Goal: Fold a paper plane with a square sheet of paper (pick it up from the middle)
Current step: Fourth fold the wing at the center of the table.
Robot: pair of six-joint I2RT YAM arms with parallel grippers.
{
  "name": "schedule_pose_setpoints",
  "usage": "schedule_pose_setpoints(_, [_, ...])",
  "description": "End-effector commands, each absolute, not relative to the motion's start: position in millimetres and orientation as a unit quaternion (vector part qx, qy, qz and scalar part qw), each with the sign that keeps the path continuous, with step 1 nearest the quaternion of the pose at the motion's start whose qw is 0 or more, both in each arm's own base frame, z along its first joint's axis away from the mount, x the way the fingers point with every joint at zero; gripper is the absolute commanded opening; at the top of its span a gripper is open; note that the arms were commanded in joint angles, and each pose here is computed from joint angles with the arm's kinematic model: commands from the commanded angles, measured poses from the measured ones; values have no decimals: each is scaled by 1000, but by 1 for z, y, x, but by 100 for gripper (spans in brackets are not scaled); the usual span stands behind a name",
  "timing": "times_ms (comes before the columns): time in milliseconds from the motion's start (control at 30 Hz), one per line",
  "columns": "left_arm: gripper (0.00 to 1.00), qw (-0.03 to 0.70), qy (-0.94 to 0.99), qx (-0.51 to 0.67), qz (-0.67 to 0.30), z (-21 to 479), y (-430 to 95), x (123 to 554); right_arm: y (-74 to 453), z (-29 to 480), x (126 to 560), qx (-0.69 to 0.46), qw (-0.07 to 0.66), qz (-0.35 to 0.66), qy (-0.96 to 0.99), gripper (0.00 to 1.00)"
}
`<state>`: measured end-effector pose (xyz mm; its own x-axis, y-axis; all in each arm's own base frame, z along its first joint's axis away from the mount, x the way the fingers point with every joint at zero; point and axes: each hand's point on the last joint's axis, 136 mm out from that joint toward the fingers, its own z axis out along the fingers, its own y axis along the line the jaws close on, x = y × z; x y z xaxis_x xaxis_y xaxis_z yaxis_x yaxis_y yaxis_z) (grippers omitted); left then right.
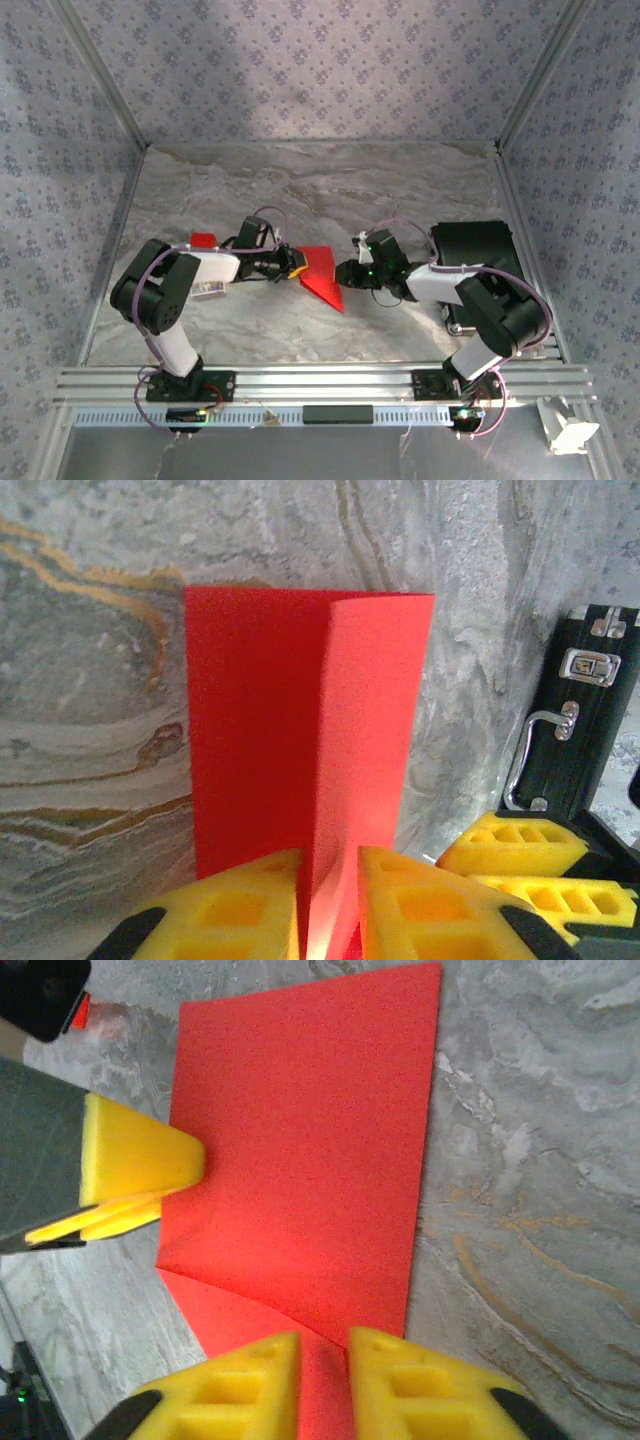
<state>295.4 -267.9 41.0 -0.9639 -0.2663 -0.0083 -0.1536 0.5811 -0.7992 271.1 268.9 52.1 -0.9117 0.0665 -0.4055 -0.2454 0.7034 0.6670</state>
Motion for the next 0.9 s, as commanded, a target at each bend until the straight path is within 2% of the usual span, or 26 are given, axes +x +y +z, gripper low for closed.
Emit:
schedule_pose_setpoints(0, [19, 72, 876, -111, -464, 53, -276, 304, 255, 57, 271, -45, 226, 351, 908, 29])
schedule_pose_setpoints(167, [20, 73, 869, -109, -478, 57, -281, 306, 234, 68, 273, -30, 269, 308, 912, 38])
schedule_pose_setpoints(333, [20, 72, 867, -105, -482, 60, -284, 308, 227, 90, 275, -61, 339, 266, 900, 42])
schedule_pose_setpoints(533, [11, 78, 868, -109, -478, 59, -284, 311, 233, 94, 266, -146, 414, 213, 873, 53])
schedule_pose_setpoints(600, [9, 81, 868, -113, -476, 58, -283, 311, 240, 84, 257, -215, 412, 182, 867, 53])
schedule_pose_setpoints(733, [7, 88, 867, -114, -477, 61, -288, 311, 255, 77, 244, -310, 411, 117, 849, 49])
schedule_pose_setpoints(867, [8, 88, 866, -113, -478, 62, -291, 310, 270, 78, 235, -353, 437, 96, 822, 48])
